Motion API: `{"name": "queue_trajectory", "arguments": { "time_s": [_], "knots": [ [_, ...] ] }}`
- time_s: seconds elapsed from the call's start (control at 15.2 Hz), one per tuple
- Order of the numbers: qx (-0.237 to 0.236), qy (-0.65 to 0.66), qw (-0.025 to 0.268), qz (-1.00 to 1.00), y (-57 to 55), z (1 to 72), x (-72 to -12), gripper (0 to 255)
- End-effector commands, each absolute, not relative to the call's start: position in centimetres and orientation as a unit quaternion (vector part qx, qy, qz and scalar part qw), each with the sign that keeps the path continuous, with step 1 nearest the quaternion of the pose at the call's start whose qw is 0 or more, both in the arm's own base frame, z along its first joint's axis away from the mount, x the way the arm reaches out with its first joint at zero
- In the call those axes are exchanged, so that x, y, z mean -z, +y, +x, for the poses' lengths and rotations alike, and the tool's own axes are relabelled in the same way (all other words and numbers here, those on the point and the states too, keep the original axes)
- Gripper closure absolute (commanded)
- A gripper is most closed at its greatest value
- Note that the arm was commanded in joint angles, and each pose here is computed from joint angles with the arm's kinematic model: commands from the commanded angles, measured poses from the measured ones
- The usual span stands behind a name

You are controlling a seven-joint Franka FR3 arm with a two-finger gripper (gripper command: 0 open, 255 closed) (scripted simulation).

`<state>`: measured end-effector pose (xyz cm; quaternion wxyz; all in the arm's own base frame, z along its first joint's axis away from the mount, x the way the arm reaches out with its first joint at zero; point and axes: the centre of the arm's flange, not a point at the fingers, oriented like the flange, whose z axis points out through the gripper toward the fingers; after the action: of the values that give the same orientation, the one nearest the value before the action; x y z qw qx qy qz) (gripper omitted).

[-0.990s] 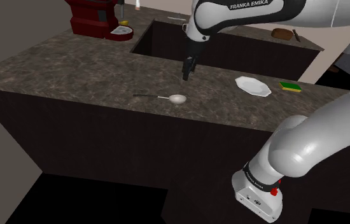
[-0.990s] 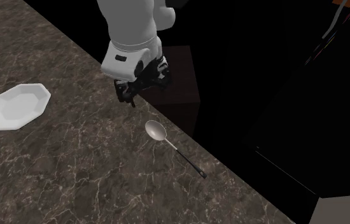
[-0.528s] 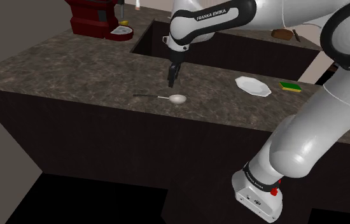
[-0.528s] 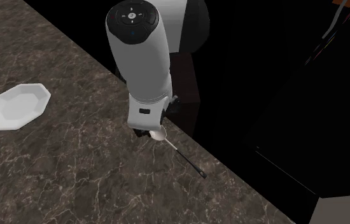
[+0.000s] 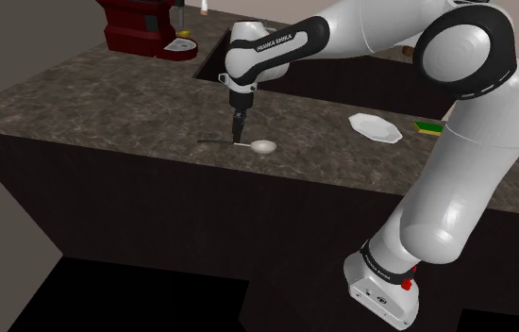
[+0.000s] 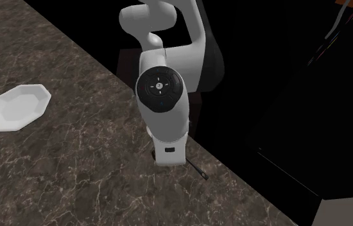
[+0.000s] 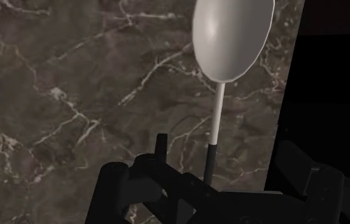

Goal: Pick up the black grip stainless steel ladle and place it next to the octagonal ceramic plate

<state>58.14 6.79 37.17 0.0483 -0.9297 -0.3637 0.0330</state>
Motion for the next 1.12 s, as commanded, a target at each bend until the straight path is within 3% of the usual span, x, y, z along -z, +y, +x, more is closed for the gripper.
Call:
{"name": "queue_trajectory", "arguments": {
  "time_s": [0.0,0.79,0.86,1.06],
  "knots": [
    [-0.033,-0.366,0.049,-0.929,6.9,58.1,-36.1,0],
    [-0.033,-0.366,0.049,-0.929,7.0,57.9,-33.7,0],
    [-0.033,-0.366,0.049,-0.929,7.0,57.9,-33.7,255],
    [-0.033,-0.366,0.049,-0.929,7.0,57.9,-33.7,255]
  ]
}}
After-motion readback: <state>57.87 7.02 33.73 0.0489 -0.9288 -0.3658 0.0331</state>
